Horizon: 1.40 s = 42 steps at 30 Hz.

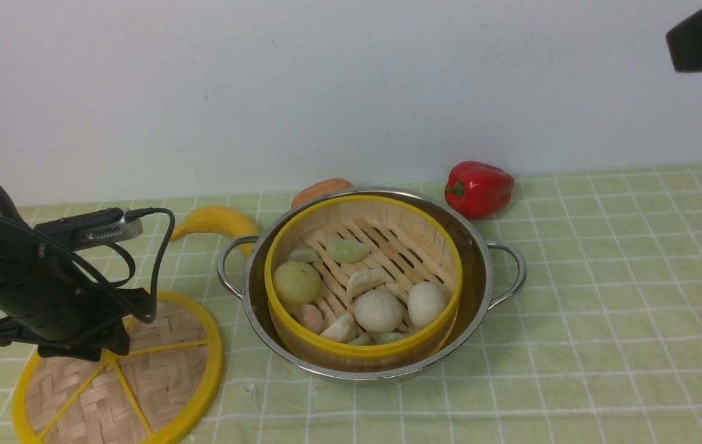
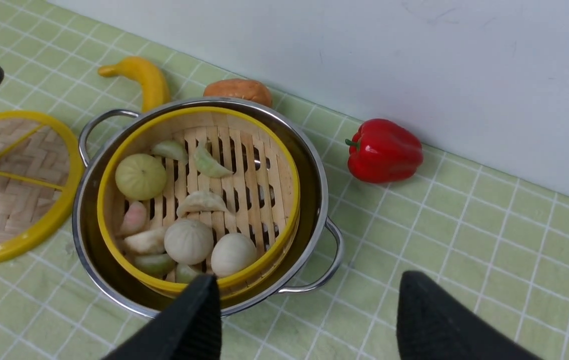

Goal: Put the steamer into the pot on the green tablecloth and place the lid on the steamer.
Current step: 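Grasp the bamboo steamer lid lying on the table by its centre knob, then place the yellow bamboo steamer lid onto the steamer in the pot with the left gripper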

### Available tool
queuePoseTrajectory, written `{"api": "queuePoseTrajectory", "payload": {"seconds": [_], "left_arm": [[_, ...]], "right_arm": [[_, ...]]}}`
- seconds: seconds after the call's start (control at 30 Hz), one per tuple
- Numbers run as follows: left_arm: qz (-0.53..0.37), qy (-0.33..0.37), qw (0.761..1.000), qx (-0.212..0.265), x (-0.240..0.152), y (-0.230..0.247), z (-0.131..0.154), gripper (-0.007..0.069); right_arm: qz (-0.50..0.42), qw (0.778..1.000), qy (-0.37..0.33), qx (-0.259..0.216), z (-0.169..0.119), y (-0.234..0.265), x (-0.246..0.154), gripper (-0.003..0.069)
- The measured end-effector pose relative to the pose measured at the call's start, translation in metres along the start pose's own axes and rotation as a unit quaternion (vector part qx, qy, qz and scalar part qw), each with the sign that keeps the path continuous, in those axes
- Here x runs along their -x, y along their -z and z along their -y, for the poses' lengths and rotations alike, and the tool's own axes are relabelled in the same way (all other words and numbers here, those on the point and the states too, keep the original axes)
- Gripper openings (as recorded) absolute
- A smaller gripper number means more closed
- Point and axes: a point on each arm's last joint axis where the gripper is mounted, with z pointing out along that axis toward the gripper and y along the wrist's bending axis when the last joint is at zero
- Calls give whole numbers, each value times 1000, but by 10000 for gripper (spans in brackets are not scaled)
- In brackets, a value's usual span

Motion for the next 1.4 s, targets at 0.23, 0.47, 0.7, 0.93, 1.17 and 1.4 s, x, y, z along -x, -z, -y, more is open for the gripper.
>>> {"api": "queuePoseTrajectory", "payload": {"seconds": [0.23, 0.47, 0.7, 0.93, 1.17, 1.4], "left_arm": [[-14, 1, 1000, 0, -1, -6, -1, 179], [-15, 0, 1000, 1, -1, -6, -1, 120], [-23, -34, 999, 28, 16, 24, -1, 120], [51, -52, 994, 77, 51, 109, 2, 120], [112, -165, 979, 31, 57, 151, 96, 120], [111, -311, 944, 15, 28, 120, 216, 120]], "right_arm": [[0, 1000, -1, 0, 0, 0, 0, 465], [0, 1000, -1, 0, 0, 0, 0, 463], [16, 1000, 8, -20, 4, 12, -2, 463], [55, 997, 10, -45, 8, 42, -7, 463], [87, 995, -7, -50, 10, 66, -13, 463], [89, 995, -15, -50, 10, 68, -13, 463]]}}
